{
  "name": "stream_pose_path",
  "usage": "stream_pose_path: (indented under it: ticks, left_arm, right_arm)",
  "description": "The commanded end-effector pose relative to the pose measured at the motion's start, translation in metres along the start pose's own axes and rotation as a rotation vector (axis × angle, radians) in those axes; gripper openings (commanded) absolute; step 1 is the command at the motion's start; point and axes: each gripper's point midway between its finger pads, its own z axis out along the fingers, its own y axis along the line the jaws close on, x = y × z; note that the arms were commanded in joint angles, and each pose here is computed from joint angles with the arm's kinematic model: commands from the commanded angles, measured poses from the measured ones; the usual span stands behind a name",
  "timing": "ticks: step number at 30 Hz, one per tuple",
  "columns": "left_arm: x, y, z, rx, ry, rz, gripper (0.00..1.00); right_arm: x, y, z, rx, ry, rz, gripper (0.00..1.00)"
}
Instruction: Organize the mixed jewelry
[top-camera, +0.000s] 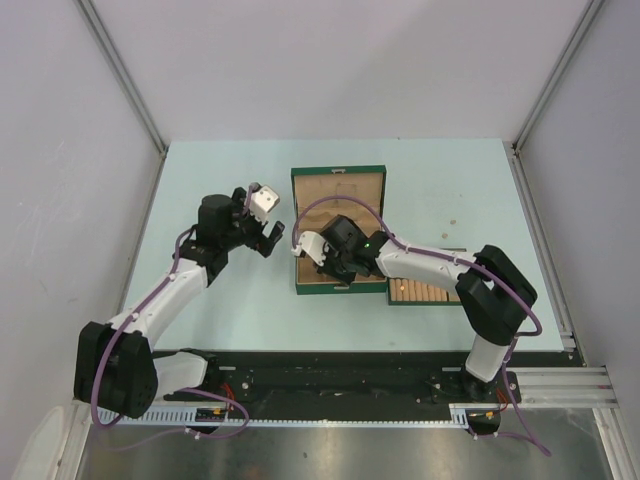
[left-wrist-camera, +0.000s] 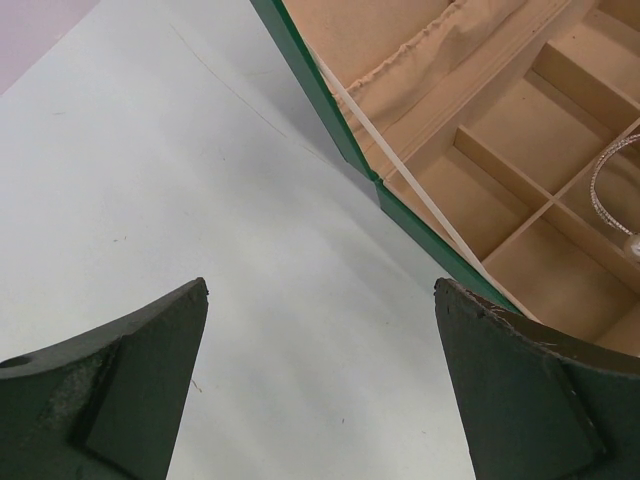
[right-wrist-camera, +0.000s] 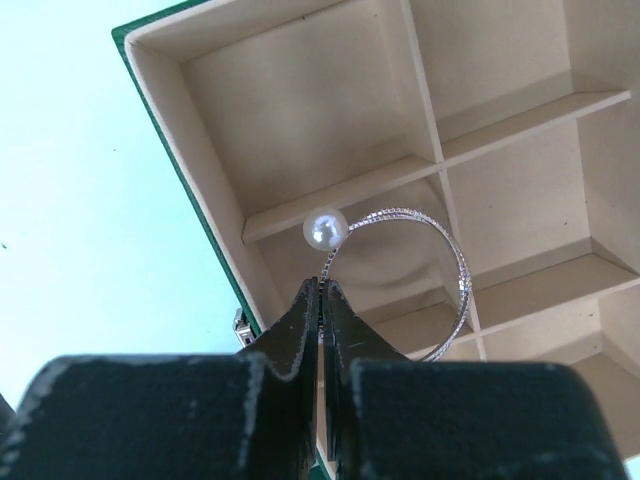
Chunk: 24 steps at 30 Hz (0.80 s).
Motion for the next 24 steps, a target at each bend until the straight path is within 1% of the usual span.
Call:
stream_pose_path:
  ticks: [1,8,19,24]
  left_arm:
    - [-0.015,0.002,-0.007,-0.001,-0.05,-0.021,1.0]
    - [-0.014,0.001,-0.007,0.001,-0.048,-0.023,1.0]
    - [-0.013,0.001,-0.006,0.007,-0.048,-0.026,1.0]
    - [-0.011,0.0,-0.007,0.009,-0.046,-0.026,1.0]
  right_arm:
    - [-0.021,-0.001,-0.002,-0.002,-0.051,-0.006,0.0]
    - [-0.015,0.005,0.003,-0.03,-0.031,-0.002,0.0]
    - [-0.003,-0.003,0.009,-0.01,0.007,0.006,0.0]
    - [0.0,-0.002,0.006,-0.03,0.016,0.02,0.0]
